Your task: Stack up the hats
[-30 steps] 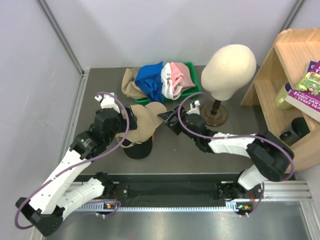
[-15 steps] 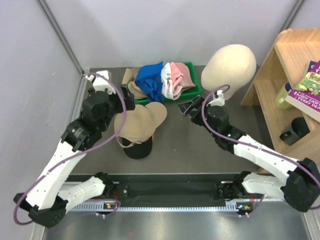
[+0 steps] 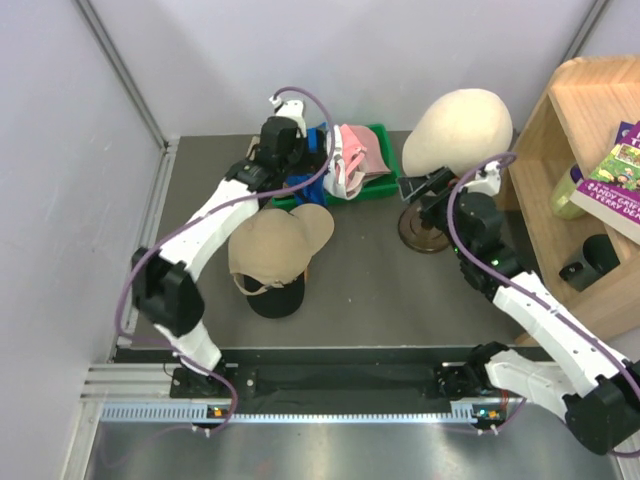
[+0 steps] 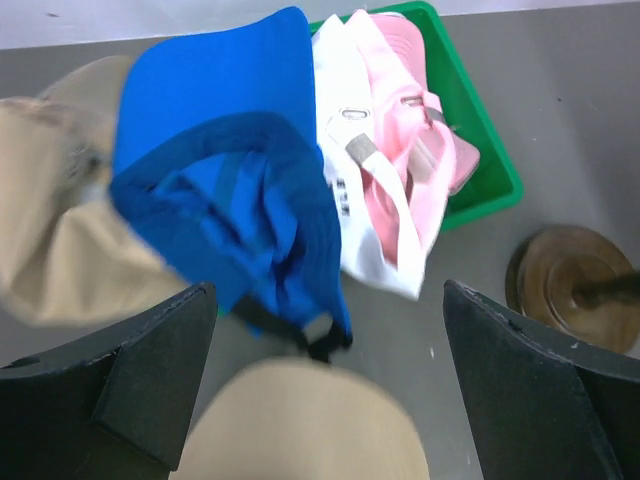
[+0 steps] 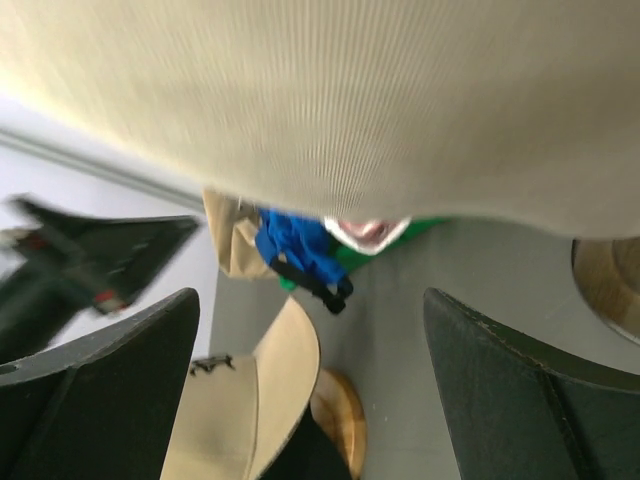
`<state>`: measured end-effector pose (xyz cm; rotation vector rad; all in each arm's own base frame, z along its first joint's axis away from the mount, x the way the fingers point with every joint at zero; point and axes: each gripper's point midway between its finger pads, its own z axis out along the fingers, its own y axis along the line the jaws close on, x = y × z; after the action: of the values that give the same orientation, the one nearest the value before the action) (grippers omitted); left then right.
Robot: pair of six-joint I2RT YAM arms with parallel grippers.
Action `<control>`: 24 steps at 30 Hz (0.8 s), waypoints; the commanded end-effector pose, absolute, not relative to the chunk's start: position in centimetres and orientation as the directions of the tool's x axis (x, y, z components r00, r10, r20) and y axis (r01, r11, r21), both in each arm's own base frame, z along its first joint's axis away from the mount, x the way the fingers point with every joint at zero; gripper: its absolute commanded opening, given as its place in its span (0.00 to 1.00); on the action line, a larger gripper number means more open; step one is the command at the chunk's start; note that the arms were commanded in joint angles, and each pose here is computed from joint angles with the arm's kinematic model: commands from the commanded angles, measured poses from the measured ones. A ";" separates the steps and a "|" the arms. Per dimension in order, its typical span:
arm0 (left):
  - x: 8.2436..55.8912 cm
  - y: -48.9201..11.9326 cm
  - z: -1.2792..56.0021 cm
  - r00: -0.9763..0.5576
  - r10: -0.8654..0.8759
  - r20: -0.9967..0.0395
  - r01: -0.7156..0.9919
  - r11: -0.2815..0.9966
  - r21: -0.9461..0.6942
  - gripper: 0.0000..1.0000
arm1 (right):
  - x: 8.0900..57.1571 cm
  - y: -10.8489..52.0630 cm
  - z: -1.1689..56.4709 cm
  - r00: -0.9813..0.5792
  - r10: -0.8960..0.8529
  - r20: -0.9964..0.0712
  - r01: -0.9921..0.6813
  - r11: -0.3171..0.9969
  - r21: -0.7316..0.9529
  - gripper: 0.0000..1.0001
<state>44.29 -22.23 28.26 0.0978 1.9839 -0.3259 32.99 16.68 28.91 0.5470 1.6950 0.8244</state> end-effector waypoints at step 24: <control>57.0 -24.6 23.4 -0.512 -0.232 -0.827 0.298 0.855 -0.425 0.81 | 37.1 15.1 30.9 -0.287 0.749 -0.597 -0.074 0.604 0.794 0.91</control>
<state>56.07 -23.62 20.05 0.0255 2.1155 -0.5886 36.68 14.44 28.85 0.5921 1.7129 0.8328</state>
